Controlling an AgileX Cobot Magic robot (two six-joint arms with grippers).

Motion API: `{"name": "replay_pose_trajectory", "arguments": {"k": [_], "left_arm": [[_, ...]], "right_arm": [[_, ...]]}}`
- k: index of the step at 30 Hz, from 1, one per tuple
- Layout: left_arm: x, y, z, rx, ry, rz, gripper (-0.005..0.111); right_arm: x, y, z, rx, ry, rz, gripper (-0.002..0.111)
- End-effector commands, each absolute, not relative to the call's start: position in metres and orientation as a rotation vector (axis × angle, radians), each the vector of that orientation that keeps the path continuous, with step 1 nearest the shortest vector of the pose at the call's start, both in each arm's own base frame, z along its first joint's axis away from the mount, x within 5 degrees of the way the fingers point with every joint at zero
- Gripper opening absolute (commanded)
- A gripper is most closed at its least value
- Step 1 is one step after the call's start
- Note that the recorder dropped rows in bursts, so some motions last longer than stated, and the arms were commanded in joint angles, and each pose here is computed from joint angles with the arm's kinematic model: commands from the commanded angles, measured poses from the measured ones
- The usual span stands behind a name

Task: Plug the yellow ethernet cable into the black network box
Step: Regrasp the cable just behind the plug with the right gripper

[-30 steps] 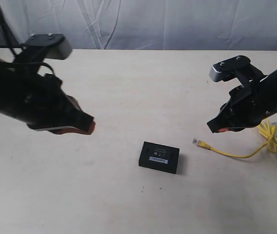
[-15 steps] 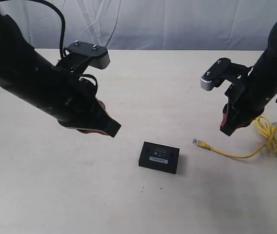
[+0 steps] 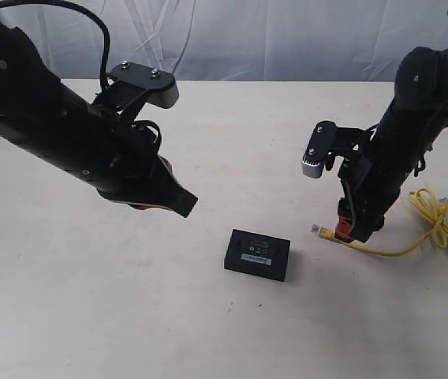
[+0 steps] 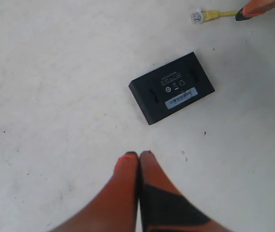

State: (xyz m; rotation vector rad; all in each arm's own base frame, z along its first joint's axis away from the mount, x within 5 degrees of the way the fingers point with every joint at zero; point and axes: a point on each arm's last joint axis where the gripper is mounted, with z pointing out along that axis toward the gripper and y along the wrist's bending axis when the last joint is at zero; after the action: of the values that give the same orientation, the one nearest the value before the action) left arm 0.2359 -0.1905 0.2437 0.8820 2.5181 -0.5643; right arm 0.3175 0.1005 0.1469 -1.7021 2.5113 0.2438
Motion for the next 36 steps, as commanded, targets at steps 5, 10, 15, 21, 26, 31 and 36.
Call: {"name": "replay_pose_trajectory", "arguments": {"k": [5,10,15,21,26,31,36], "left_arm": [[0.241,-0.195,0.236,0.886,2.53,-0.553,0.0],[0.243,-0.195,0.237,0.866,2.505,-0.549,0.0],[0.243,-0.195,0.237,0.865,2.504,-0.549,0.0],[0.243,-0.195,0.237,0.865,2.504,-0.549,0.0],[0.244,-0.195,0.237,0.866,2.5,-0.545,0.0],[0.244,-0.195,0.237,0.866,2.5,-0.545,0.0],[0.241,-0.195,0.236,0.883,2.522,-0.561,0.0]], "right_arm": [[0.329,0.104,0.131,-1.654,2.477,0.193,0.051],[0.329,0.104,0.125,-1.667,2.493,0.208,0.051],[0.328,0.103,0.114,-1.689,2.521,0.226,0.051],[0.33,0.103,0.106,-1.687,2.523,0.216,0.051],[0.331,0.104,0.1,-1.693,2.519,0.21,0.04],[0.326,0.108,0.1,-1.822,2.466,0.254,0.0],[0.326,0.106,0.102,-1.811,2.469,0.259,-0.001]]}}
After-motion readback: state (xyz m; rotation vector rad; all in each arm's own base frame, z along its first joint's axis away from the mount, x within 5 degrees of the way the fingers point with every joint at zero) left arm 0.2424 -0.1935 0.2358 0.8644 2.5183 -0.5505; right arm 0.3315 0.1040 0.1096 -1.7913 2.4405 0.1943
